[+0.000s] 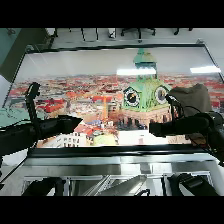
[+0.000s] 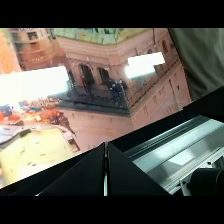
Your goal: Fold the shirts.
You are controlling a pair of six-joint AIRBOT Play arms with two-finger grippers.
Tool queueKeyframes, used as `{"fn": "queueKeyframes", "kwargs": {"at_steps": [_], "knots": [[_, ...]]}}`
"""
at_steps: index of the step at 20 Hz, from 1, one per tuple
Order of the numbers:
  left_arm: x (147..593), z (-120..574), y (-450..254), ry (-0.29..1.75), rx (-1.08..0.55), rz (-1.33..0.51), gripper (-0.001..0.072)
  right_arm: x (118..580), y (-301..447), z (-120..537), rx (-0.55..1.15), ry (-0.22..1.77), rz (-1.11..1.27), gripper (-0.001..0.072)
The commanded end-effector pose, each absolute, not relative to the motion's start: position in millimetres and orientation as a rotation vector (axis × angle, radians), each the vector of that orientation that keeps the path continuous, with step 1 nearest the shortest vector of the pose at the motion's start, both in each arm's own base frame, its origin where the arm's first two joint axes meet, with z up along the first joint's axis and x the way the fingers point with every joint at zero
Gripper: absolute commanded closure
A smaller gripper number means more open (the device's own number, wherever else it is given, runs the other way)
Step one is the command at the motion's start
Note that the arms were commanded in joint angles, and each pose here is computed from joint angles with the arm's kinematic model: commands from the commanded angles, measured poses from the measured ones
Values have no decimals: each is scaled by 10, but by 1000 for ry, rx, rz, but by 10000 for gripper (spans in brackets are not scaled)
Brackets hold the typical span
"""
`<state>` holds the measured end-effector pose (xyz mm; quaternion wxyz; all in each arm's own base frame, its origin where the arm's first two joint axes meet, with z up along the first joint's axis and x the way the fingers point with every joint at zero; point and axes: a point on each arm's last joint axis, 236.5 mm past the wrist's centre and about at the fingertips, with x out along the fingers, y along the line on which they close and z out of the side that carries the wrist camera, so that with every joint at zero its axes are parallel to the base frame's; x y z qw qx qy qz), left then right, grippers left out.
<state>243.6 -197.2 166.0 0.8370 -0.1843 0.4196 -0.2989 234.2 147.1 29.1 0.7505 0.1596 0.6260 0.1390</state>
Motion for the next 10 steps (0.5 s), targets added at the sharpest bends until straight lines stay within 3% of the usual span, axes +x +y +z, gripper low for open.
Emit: {"fn": "queueKeyframes", "kwargs": {"at_steps": [1,4,6,9,10], "knots": [[2427,1709,-1926,867,-390,-625,689,2340,1473,285,349,1370,304,692],[2413,1665,-1898,881,-370,-617,689,2341,1474,285,349,1370,304,692],[2495,1532,-1682,881,-266,-537,690,2340,1473,284,349,1370,304,692],[2709,1272,-906,890,-20,-248,689,2340,1473,284,349,1370,304,692],[2795,1230,-569,890,75,-134,643,2340,1473,284,349,1370,304,692]]}}
